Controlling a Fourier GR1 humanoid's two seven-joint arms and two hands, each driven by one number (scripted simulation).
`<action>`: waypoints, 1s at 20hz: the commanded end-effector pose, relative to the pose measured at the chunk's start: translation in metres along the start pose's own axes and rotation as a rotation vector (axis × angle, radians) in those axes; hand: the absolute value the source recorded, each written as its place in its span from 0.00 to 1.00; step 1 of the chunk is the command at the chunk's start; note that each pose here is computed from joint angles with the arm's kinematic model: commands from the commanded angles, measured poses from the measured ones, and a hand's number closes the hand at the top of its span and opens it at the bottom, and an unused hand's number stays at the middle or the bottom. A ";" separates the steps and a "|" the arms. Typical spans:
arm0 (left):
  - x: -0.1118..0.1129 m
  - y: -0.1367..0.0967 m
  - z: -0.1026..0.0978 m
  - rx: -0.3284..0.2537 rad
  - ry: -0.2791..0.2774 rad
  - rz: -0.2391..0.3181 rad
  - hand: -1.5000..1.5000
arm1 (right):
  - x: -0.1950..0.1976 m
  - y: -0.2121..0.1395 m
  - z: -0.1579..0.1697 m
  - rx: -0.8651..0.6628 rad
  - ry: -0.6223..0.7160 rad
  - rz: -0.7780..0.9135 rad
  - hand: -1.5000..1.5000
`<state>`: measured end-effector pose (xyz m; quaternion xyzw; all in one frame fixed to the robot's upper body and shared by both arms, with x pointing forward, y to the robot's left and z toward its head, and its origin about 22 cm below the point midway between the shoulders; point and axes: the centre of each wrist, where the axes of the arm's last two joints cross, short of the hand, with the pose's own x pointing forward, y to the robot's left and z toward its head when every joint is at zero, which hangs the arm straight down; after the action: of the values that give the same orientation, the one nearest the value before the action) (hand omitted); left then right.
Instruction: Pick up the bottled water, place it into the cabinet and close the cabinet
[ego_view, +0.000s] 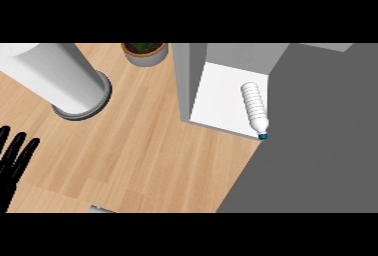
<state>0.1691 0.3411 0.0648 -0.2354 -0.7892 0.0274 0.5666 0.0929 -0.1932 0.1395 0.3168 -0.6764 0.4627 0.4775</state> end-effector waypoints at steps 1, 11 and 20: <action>0.000 0.002 0.002 0.011 -0.003 0.007 0.00 | 0.003 0.007 -0.015 -0.007 -0.028 -0.038 1.00; 0.008 0.006 -0.009 -0.042 -0.022 -0.007 0.00 | -0.009 0.014 -0.018 0.037 -0.078 -0.198 1.00; 0.008 0.007 -0.010 -0.046 -0.019 0.009 0.00 | -0.013 -0.011 -0.020 -0.100 -0.013 -0.081 1.00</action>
<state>0.1774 0.3483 0.0733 -0.2471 -0.7965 0.0130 0.5516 0.1033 -0.1893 0.1331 0.3405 -0.6821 0.4207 0.4918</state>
